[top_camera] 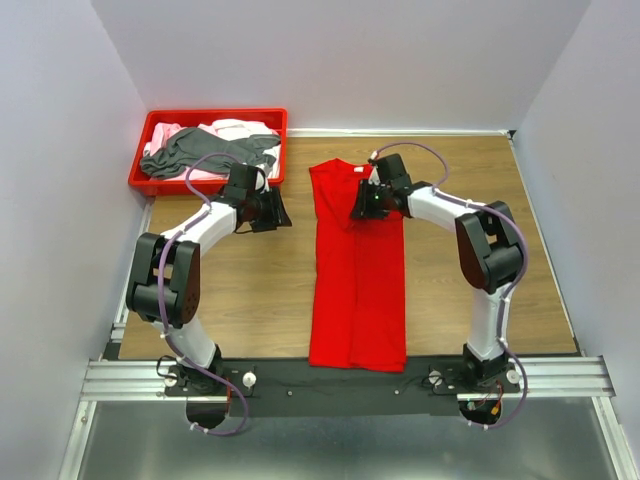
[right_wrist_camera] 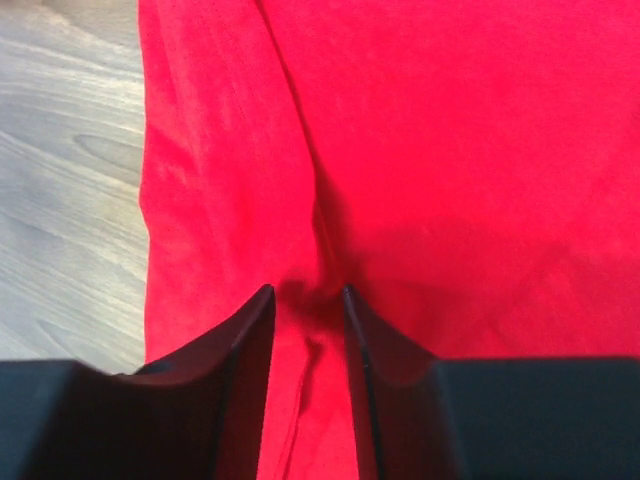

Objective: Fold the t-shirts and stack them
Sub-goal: Fold the tshirt

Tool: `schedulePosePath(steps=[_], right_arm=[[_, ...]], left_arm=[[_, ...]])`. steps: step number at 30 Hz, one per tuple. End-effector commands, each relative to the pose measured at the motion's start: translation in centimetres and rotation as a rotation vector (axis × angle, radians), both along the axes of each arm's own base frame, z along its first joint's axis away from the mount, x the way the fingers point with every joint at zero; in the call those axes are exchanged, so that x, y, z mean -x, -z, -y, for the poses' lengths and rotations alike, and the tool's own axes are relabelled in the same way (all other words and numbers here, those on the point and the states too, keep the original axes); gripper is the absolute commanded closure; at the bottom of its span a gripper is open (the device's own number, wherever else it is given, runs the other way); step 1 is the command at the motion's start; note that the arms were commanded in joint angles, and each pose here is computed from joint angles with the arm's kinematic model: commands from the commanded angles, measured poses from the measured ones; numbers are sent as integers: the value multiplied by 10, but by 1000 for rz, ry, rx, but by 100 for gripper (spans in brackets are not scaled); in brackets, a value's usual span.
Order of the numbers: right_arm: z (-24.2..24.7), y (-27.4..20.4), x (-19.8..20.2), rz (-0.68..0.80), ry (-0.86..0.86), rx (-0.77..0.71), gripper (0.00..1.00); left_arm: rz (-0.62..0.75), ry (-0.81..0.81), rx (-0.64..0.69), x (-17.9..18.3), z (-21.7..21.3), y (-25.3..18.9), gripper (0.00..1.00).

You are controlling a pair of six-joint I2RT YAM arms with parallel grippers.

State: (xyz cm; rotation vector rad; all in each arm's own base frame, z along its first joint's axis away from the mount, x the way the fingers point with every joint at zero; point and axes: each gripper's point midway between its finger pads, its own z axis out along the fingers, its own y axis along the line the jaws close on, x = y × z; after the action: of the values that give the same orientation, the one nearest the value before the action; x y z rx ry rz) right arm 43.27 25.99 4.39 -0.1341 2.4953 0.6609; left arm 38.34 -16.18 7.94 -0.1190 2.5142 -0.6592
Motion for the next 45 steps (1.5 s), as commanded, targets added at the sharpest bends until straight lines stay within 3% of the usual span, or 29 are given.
schedulePosePath(steps=[1,4,6,12,15,27,36,42,45], right_arm=[[19,-36,-6,103,94,40,52],[40,-59,3,141,158,82,45],[49,-74,18,143,171,78,46],[63,-42,87,-15,164,28,55],[73,-26,104,-55,182,41,61],[82,2,62,-36,211,38,65],[88,31,24,-55,218,45,65],[90,41,-10,-53,225,31,65],[86,43,-22,-53,221,15,65]], left_arm=[[50,12,22,1,6,-23,43],[61,20,16,15,10,-32,43],[50,38,10,33,18,-28,42],[38,99,56,91,58,-30,43],[15,131,95,108,77,-17,43],[21,167,93,41,130,-1,46],[-62,162,18,-1,140,54,47],[-75,123,-17,-52,129,74,47],[-41,114,-17,-91,130,63,47]])
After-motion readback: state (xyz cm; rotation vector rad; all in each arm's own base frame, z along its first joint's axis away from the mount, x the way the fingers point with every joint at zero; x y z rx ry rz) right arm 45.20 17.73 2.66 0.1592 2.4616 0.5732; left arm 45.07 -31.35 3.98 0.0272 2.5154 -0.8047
